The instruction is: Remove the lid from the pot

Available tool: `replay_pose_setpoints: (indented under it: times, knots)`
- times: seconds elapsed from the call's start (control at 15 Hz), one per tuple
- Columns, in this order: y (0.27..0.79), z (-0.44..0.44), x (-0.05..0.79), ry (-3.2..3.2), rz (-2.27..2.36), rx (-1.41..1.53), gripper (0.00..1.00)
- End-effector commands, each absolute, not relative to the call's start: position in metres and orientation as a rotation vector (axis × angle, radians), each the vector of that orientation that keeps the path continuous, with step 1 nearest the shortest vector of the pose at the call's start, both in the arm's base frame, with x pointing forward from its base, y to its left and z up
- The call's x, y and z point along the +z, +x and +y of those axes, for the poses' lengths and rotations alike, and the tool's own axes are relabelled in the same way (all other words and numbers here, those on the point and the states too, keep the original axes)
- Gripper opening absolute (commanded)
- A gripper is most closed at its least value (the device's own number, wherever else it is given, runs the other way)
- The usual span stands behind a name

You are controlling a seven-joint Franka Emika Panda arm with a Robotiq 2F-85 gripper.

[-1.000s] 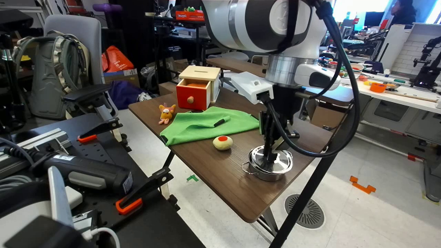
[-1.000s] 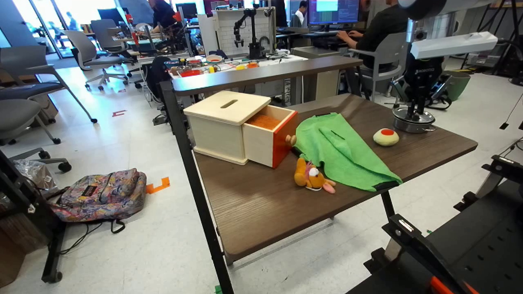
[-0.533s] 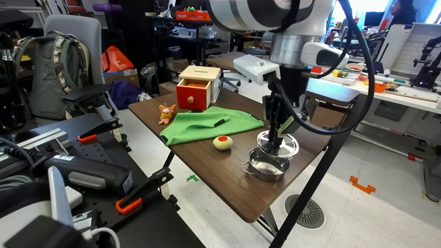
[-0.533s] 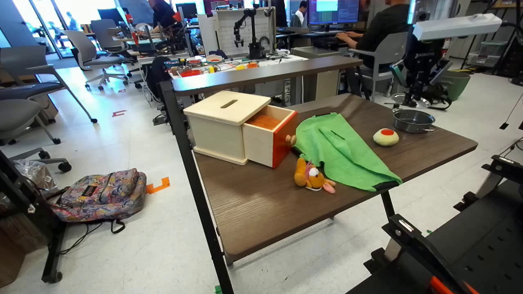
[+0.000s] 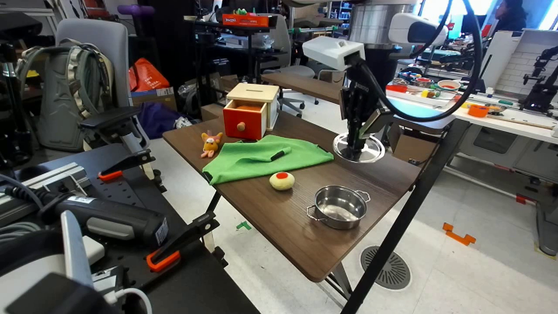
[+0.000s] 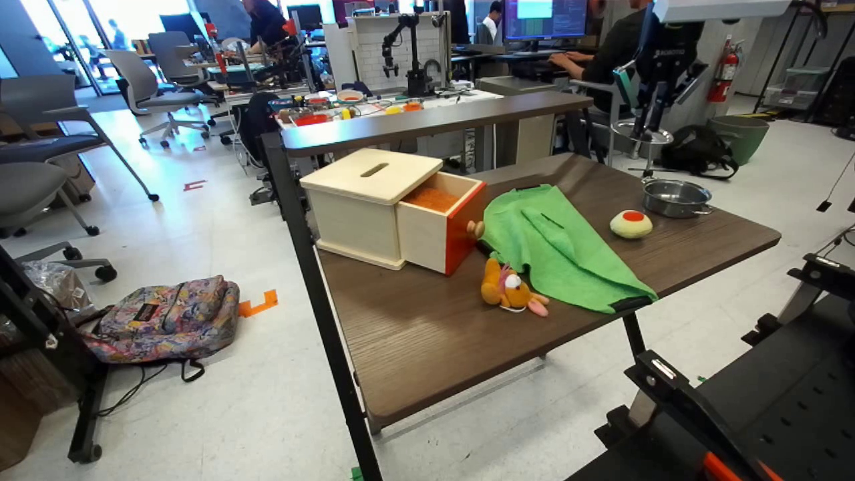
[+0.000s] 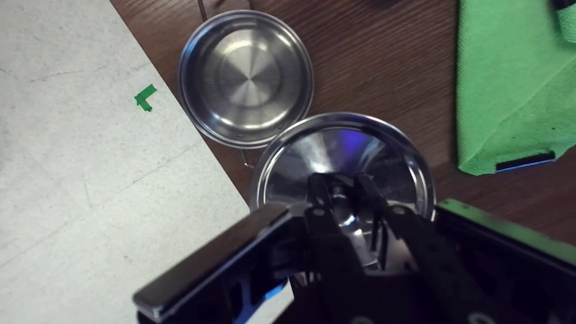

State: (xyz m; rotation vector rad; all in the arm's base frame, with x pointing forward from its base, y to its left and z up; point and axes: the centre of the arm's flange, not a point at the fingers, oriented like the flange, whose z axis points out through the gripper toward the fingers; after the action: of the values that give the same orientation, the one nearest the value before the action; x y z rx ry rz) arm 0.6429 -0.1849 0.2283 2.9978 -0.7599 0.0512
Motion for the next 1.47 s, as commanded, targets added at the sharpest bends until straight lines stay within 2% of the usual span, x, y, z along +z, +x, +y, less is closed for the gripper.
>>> replay_pose_setpoints:
  times: [0.0, 0.8, 1.4]
  knots:
    - [0.677, -0.175, 0.226, 3.038, -0.741, 0.023, 0.05]
    - [0.733, -0.151, 0.137, 2.995, -0.79, -0.111, 0.05]
    - [0.742, -0.155, 0.117, 2.941, -0.863, -0.175, 0.05]
